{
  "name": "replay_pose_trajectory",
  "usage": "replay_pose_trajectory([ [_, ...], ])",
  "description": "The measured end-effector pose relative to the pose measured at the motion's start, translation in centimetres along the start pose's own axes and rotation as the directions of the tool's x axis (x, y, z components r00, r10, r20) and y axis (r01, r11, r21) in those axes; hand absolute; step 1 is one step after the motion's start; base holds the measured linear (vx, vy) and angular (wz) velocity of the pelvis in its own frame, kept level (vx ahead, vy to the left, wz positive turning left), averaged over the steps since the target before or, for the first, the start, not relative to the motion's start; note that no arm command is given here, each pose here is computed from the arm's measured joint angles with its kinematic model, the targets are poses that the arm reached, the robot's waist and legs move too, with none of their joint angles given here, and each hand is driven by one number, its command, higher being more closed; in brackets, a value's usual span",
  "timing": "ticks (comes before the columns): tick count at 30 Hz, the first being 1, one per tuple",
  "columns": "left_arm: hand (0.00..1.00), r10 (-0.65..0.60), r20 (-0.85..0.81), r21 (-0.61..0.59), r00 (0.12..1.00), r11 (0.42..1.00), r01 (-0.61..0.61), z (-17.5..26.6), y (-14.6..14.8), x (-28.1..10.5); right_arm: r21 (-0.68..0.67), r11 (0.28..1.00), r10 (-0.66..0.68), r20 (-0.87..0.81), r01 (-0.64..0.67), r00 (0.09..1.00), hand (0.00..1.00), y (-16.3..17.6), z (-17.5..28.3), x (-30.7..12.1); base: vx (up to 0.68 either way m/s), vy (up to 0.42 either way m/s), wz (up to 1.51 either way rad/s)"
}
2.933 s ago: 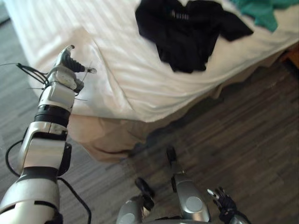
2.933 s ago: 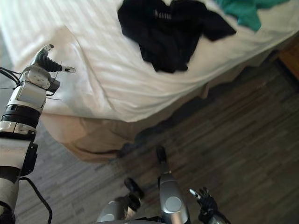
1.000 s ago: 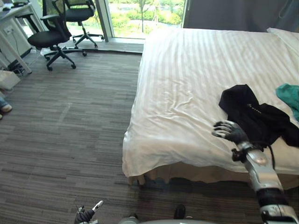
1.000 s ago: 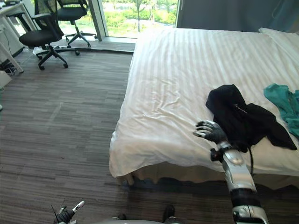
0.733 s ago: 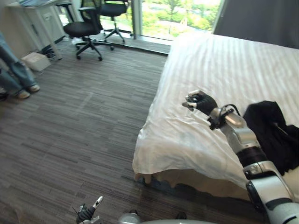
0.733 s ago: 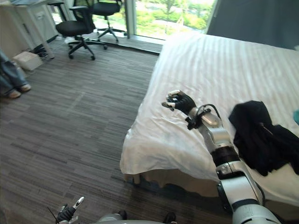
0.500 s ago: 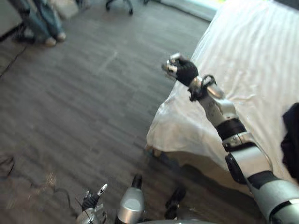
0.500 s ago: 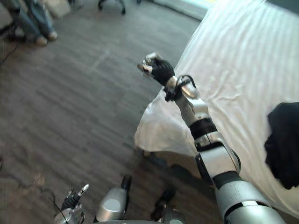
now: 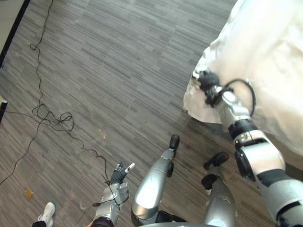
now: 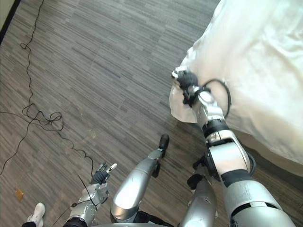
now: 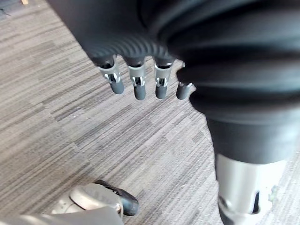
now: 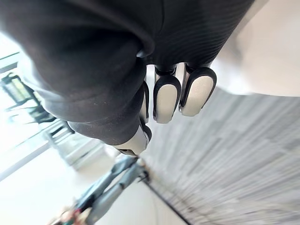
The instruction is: Tidy the bed and pick cloth on bed and put in laundry
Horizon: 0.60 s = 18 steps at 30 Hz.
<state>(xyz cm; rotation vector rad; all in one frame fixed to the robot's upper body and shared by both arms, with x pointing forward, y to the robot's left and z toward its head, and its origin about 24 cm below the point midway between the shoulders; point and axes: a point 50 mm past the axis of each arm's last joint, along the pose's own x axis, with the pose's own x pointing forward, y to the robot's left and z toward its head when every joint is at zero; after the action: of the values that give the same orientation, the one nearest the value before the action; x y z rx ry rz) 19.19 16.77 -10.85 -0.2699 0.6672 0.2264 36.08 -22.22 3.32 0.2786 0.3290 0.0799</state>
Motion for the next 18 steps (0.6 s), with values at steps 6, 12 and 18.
replay_pose_trajectory([
  [6, 0.0, 0.025, 0.002, -0.006, 1.0, 1.0, -0.025, 0.0, 0.5, 0.0, 0.084, 0.995, -0.05, -0.054, 0.054, 0.997, 1.0, -3.6, -6.2, -3.6, 0.04, -0.017, -0.21],
  [12, 0.0, 0.08, -0.006, 0.005, 0.997, 0.997, -0.08, -0.2, 1.9, -0.5, 0.072, 0.94, 0.32, 0.144, -0.333, 0.936, 1.0, 3.5, -8.3, -6.4, 0.08, -0.054, -0.41],
  [18, 0.0, 0.135, -0.046, 0.113, 0.99, 0.985, -0.129, -1.6, 2.9, -1.1, 0.209, 0.523, 0.613, 0.581, -0.826, 0.535, 1.0, 15.4, -3.5, -9.6, 0.09, -0.063, -0.26],
])
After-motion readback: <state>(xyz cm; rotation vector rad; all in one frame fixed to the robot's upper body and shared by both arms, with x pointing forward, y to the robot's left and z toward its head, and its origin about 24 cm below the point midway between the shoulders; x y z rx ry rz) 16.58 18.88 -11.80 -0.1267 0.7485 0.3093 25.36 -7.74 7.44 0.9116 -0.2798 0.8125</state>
